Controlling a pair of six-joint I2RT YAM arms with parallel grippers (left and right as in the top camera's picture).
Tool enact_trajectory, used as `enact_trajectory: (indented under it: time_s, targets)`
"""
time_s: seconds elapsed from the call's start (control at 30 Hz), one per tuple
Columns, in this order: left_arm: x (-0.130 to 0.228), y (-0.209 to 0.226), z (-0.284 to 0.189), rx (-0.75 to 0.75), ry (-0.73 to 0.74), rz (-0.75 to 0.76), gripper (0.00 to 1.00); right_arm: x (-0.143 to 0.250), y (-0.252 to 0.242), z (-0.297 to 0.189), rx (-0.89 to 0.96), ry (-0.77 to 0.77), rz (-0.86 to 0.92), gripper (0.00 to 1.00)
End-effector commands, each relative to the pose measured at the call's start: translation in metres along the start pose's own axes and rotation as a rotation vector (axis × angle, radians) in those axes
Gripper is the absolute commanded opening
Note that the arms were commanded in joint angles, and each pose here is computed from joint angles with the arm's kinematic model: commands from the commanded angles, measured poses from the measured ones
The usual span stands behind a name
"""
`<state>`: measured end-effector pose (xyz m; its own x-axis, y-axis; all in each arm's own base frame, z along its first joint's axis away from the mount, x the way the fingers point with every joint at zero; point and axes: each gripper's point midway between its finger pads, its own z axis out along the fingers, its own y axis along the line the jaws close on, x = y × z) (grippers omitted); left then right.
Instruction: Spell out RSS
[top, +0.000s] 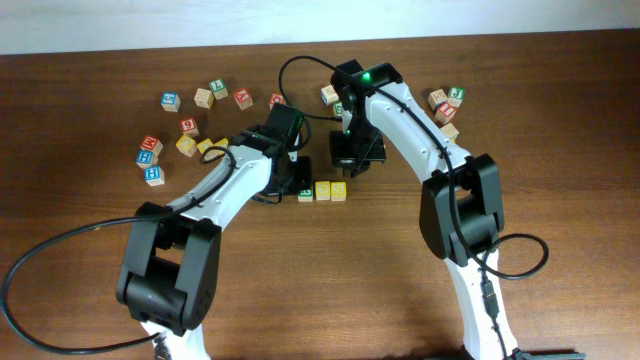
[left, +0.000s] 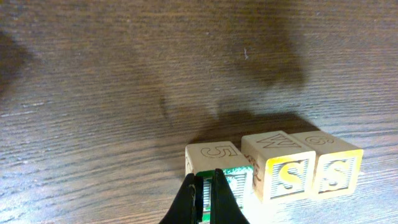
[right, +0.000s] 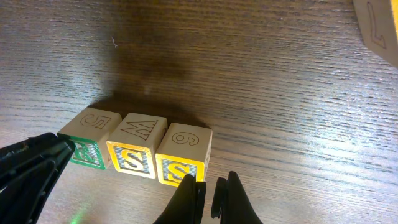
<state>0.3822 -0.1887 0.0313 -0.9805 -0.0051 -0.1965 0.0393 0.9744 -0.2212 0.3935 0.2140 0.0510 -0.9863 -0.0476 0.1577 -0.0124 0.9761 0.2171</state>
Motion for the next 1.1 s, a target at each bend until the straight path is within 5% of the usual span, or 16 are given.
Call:
enact_trajectory:
  time_s: [0.0, 0.63, 1.07]
  targets:
    - [-0.01, -0.004, -0.01, 0.018, -0.039, 0.009, 0.0, -0.003, 0.002, -0.003, 0.007, -0.016, -0.018, 0.04]
    - [-0.018, 0.03, -0.043, -0.001, -0.03, -0.089, 0.0, -0.001, -0.014, -0.004, 0.047, 0.002, 0.009, 0.04]
    - [0.016, 0.033, -0.002, 0.04, 0.04, -0.091, 0.0, 0.016, -0.021, 0.034, 0.057, 0.076, 0.021, 0.04]
